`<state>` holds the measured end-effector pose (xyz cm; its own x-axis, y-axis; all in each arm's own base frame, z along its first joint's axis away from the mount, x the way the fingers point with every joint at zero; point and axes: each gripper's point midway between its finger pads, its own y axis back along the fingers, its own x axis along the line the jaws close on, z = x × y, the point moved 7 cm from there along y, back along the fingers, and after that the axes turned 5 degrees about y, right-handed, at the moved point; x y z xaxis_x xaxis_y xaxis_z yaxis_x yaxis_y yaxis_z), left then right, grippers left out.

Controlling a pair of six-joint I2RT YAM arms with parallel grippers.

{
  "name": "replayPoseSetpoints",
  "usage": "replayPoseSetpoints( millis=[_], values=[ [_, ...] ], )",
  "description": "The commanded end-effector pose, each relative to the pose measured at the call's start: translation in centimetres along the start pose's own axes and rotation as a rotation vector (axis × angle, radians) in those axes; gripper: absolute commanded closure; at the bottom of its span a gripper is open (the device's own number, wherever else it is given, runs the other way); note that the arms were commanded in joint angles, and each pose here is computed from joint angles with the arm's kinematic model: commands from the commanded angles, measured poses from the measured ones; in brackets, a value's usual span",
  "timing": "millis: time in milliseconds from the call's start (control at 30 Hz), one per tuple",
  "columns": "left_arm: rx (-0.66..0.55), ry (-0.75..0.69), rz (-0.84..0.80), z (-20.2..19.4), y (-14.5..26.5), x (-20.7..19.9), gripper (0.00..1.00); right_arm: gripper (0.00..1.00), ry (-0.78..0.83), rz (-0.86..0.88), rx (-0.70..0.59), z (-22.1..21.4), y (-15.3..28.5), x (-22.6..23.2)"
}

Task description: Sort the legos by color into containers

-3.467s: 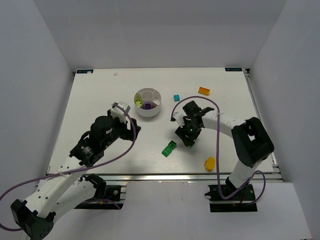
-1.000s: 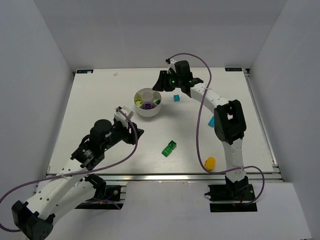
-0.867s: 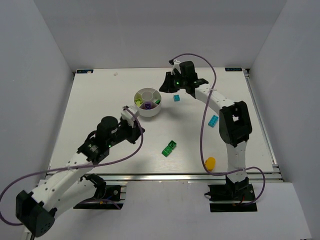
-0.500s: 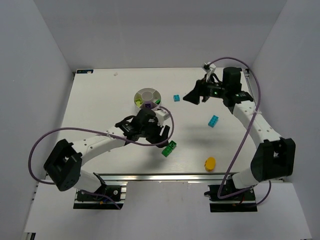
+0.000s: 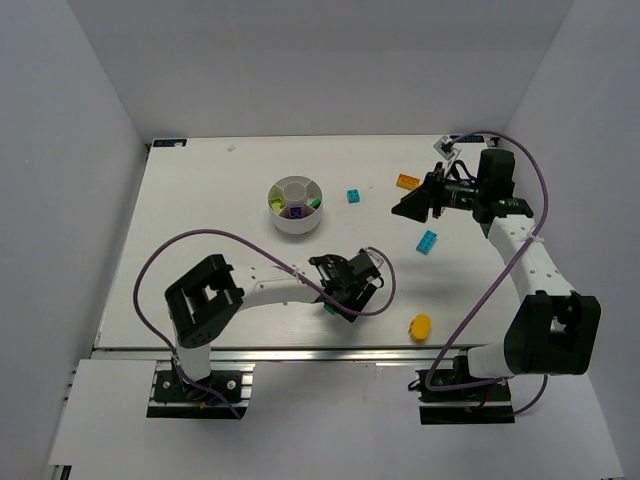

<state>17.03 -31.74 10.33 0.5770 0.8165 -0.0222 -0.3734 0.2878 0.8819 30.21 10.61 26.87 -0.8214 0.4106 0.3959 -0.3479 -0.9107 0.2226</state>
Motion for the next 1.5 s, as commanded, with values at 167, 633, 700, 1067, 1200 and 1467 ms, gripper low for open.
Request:
replayPoseSetpoints(
  millis=[167,633,700,1067,1200,1467],
  values=[
    [-0.032,-0.005,0.193,1.9,-0.5,0.4,0.23,0.27,0.046,0.061,-0.033,0.3,1.2,1.8],
    [0.014,-0.020,0.162,1.5,-1.4,-0.1,0.48,0.28,0.004,0.044,-0.058,0.1,2.3,0.8],
    [0.016,-0.021,0.162,1.5,-1.3,-0.1,0.48,0.28,0.002,0.043,-0.060,0.1,2.4,0.8],
    [-0.194,0.020,0.088,4.4,4.0,0.9,0.91,0.29,-0.002,0.026,-0.057,-0.4,2.4,0.1],
    [-0.356,0.010,0.031,6.7,7.8,1.8,1.00,0.30,-0.007,0.024,-0.052,-0.6,2.2,0.0],
    [-0.558,0.033,0.216,14.5,9.5,6.9,1.00,0.31,-0.021,0.009,-0.043,-1.0,2.0,-0.6]
  ],
)
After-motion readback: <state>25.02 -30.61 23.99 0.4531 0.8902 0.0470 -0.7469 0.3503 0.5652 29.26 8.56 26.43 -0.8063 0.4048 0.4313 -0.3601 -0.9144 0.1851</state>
